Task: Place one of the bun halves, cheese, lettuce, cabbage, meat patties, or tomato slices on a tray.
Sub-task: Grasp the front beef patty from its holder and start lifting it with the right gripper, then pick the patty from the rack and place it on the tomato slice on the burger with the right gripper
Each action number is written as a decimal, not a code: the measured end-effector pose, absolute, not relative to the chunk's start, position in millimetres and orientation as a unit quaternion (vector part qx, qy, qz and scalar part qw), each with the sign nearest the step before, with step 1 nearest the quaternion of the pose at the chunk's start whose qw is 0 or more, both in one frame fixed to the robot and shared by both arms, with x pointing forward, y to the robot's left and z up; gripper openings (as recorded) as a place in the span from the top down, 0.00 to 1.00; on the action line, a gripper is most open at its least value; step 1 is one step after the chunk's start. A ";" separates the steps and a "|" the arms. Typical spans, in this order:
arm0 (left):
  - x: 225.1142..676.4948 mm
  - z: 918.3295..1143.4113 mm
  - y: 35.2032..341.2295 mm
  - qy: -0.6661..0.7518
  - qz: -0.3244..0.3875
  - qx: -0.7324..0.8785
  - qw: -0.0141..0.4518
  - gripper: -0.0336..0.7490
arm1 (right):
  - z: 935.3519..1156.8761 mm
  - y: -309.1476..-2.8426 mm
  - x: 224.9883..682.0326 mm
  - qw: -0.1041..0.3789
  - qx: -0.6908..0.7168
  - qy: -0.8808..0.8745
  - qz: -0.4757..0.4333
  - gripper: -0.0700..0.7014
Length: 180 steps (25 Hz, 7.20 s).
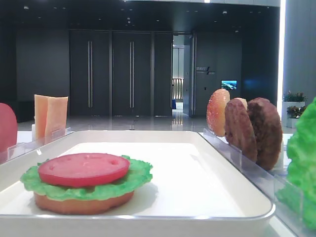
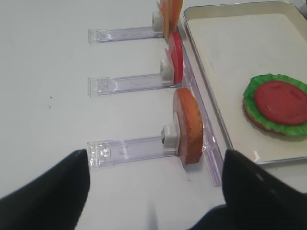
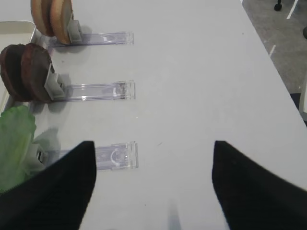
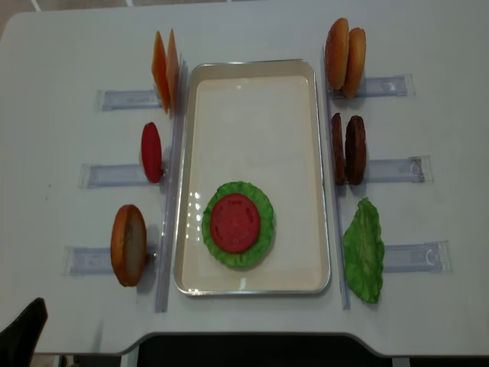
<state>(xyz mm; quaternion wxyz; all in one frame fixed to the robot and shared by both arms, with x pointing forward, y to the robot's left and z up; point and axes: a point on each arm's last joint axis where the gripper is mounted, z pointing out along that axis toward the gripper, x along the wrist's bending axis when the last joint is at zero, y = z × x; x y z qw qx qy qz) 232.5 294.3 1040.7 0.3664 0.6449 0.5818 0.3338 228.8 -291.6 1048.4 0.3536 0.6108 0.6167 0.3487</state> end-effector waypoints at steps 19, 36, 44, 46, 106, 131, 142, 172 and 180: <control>232.5 1040.7 294.3 0.582 0.334 0.645 0.366 0.11 | 1061.1 -291.3 225.1 0.359 0.607 0.614 0.353 0.28; 232.5 1040.7 294.3 0.582 0.334 0.645 0.366 0.11 | 1089.1 -298.3 346.1 0.154 0.682 0.688 0.196 0.34; 232.5 1040.7 294.3 0.582 0.334 0.645 0.366 0.11 | 1118.0 -301.5 416.6 0.117 0.689 0.691 0.184 0.35; 232.5 1040.7 294.3 0.582 0.334 0.645 0.366 0.11 | 1122.0 -302.5 428.9 0.116 0.689 0.691 0.183 0.35; 232.5 1040.7 294.3 0.582 0.334 0.645 0.366 0.11 | 1049.0 -111.4 542.3 0.009 0.688 0.717 0.114 0.35; 232.5 1040.7 294.3 0.582 0.334 0.645 0.366 0.11 | 1010.6 -101.0 556.2 0.005 0.673 0.735 0.079 0.35; 232.5 1040.7 294.3 0.582 0.334 0.645 0.366 0.11 | 999.8 -101.6 560.4 0.016 0.668 0.741 0.063 0.35; 232.5 1040.7 294.3 0.582 0.334 0.645 0.366 0.11 | 999.5 -107.1 560.3 0.036 0.666 0.744 0.040 0.77; 232.5 1040.7 294.3 0.582 0.334 0.645 0.366 0.11 | 1014.0 -107.8 558.9 0.031 0.668 0.743 0.027 0.77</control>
